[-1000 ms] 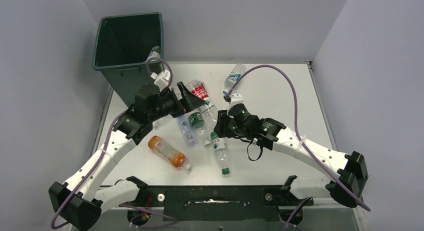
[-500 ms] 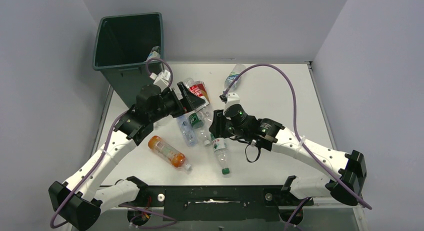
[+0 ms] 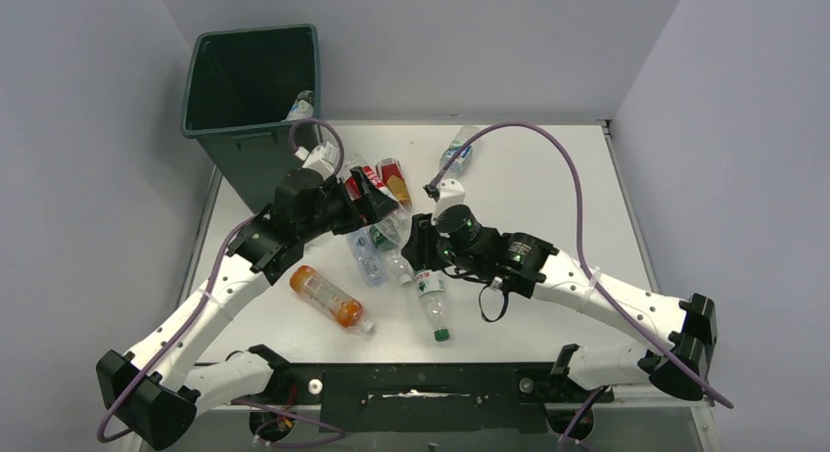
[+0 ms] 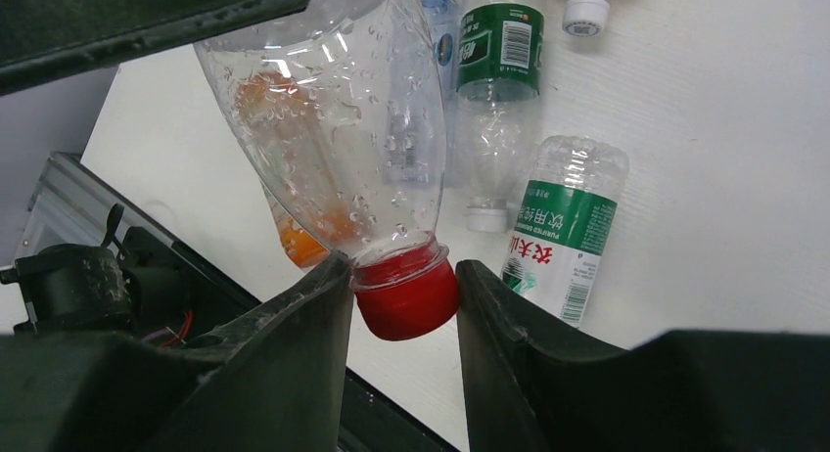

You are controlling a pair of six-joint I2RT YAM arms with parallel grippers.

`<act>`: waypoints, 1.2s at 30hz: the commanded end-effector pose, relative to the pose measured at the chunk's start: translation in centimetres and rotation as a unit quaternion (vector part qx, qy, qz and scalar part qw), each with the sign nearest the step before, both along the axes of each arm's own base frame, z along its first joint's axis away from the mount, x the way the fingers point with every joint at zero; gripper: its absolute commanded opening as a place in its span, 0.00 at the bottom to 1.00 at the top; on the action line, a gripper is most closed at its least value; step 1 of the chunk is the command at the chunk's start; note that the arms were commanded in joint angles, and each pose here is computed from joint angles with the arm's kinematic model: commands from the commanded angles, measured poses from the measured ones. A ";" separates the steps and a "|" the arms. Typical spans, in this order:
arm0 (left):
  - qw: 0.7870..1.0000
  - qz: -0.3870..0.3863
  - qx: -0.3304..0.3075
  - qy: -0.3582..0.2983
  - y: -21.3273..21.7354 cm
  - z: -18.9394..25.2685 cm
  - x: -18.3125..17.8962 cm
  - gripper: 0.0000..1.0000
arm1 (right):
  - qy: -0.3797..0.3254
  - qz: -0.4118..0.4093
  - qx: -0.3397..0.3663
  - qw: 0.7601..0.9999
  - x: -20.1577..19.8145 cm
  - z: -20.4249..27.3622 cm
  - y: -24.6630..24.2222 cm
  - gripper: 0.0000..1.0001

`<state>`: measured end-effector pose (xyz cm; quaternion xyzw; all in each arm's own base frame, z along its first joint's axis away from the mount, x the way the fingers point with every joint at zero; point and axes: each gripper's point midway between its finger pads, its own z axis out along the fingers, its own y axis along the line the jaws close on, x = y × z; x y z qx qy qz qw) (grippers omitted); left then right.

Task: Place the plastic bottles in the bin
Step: Pick up the plastic bottle at the center of the board.

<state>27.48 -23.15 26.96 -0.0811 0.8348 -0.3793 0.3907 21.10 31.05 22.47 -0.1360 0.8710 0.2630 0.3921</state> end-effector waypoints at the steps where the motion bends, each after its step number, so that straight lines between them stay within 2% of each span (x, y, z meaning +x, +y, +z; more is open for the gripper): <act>1: 0.999 0.012 0.009 -0.037 0.3 2.1 0.8 0.88 | -0.035 0.001 0.053 0.998 -0.1 4.3 1.2 0.21; 10: 0.999 0.019 0.027 -0.036 0.3 1.4 0.8 0.88 | -0.038 0.010 0.057 0.998 -1.0 4.8 1.9 0.21; 20: 0.998 0.023 0.045 -0.031 0.6 0.8 0.9 0.58 | -0.039 0.013 0.059 0.997 -0.9 5.1 2.2 0.23; 22: 0.998 0.023 0.046 -0.031 0.5 0.7 0.9 0.55 | -0.038 0.012 0.059 0.998 -1.0 5.0 2.2 0.35; 26: 0.998 0.024 0.056 -0.036 0.7 1.0 1.2 0.55 | -0.032 0.008 0.057 0.998 -1.2 4.7 2.0 0.73; 28: 0.997 0.024 0.061 -0.039 0.7 1.2 1.3 0.55 | -0.029 0.005 0.056 0.998 -1.4 4.6 1.7 0.85; 32: 0.996 0.020 0.069 -0.046 0.7 1.8 1.6 0.55 | -0.024 -0.001 0.057 0.998 -1.9 4.2 1.1 1.00; 36: 0.996 0.018 0.076 -0.054 0.7 2.6 1.8 0.55 | -0.022 -0.006 0.064 0.998 -2.6 4.1 0.2 0.98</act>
